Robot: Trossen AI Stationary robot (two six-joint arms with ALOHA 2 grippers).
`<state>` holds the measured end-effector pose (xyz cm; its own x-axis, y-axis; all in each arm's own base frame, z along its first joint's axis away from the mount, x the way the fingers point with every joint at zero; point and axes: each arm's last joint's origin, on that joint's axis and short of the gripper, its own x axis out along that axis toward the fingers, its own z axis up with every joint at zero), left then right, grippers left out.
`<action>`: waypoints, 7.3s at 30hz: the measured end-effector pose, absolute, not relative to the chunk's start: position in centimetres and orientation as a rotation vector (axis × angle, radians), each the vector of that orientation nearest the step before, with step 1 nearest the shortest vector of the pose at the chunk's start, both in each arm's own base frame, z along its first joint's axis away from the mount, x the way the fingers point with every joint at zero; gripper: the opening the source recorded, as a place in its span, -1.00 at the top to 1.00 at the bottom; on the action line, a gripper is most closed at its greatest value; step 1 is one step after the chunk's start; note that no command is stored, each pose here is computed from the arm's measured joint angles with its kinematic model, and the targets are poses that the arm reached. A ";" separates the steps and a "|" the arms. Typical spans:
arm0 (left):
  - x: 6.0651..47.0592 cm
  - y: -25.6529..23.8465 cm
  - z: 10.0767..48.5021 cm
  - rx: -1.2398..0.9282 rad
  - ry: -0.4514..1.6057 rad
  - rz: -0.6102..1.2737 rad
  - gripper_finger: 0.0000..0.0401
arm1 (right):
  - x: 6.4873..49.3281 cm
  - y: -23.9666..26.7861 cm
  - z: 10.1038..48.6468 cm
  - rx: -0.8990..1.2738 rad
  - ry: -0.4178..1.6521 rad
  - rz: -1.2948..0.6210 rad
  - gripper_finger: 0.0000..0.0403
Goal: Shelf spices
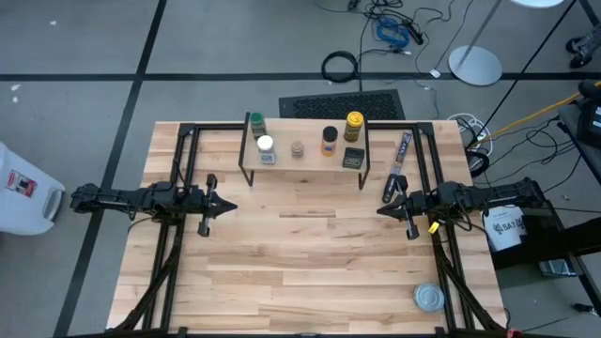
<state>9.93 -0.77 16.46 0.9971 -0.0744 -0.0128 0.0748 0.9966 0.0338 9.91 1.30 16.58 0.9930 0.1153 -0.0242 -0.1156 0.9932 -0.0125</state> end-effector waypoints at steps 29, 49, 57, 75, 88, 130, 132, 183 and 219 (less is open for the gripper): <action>9.9 -0.8 16.5 0.034 0.012 -0.075 0.92 | 9.9 1.3 16.6 -0.014 0.024 0.116 1.00; 9.9 -0.8 16.5 0.034 0.012 -0.075 0.92 | 9.9 1.3 16.6 -0.014 0.024 0.116 1.00; 9.9 -0.8 16.5 0.034 0.011 -0.075 0.92 | 9.9 1.3 16.6 -0.014 0.023 0.116 1.00; 9.9 -0.8 16.5 0.034 0.012 -0.075 0.92 | 9.9 1.3 16.6 -0.014 0.023 0.116 1.00; 9.9 -0.8 16.5 0.034 0.010 -0.075 0.92 | 9.9 1.3 16.6 -0.014 0.024 0.116 1.00; 7.6 -0.6 28.7 -0.027 -0.161 -0.074 0.92 | 9.9 1.3 16.6 -0.014 0.023 0.115 1.00; 7.4 -0.6 30.2 -0.027 -0.165 -0.074 0.92 | 9.9 1.3 16.6 -0.014 0.023 0.116 1.00; 11.3 -0.7 38.0 0.075 0.087 -0.012 0.92 | 9.9 1.3 16.6 -0.014 0.023 0.116 1.00; 11.4 -0.7 38.0 0.075 0.088 -0.012 0.92 | 8.5 0.9 30.3 0.011 -0.024 0.052 1.00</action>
